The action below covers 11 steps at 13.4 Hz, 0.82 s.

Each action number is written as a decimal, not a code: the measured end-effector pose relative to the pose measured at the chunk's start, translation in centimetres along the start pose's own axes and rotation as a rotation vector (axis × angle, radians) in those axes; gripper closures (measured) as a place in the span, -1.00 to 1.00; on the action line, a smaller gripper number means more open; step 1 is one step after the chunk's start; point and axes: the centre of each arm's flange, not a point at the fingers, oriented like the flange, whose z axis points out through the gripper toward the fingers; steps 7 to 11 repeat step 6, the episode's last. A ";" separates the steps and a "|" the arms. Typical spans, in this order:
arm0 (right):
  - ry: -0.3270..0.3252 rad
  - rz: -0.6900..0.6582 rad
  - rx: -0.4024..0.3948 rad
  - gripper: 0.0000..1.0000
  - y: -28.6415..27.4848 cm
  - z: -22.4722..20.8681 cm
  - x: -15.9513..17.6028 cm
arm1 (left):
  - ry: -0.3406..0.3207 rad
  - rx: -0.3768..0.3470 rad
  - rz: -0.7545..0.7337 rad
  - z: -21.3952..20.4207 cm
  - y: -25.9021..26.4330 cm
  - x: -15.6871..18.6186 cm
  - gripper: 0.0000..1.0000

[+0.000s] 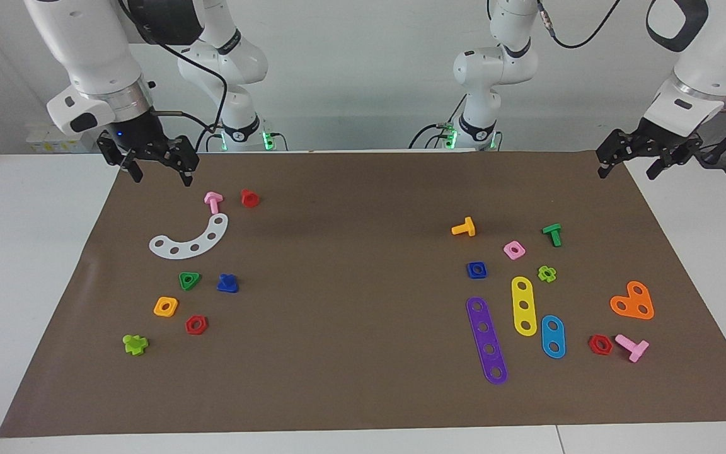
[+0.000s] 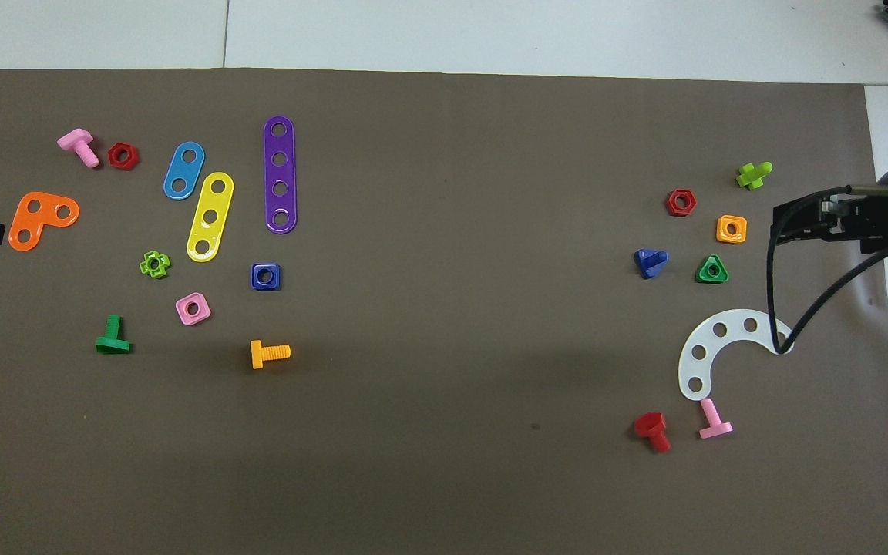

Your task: Unscrew and place screws in storage area

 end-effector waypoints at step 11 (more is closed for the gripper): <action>-0.028 -0.002 -0.004 -1.00 -0.1 0.2 -0.4 | 0.000 0.000 0.002 0.0 -0.1 0.0 -1.00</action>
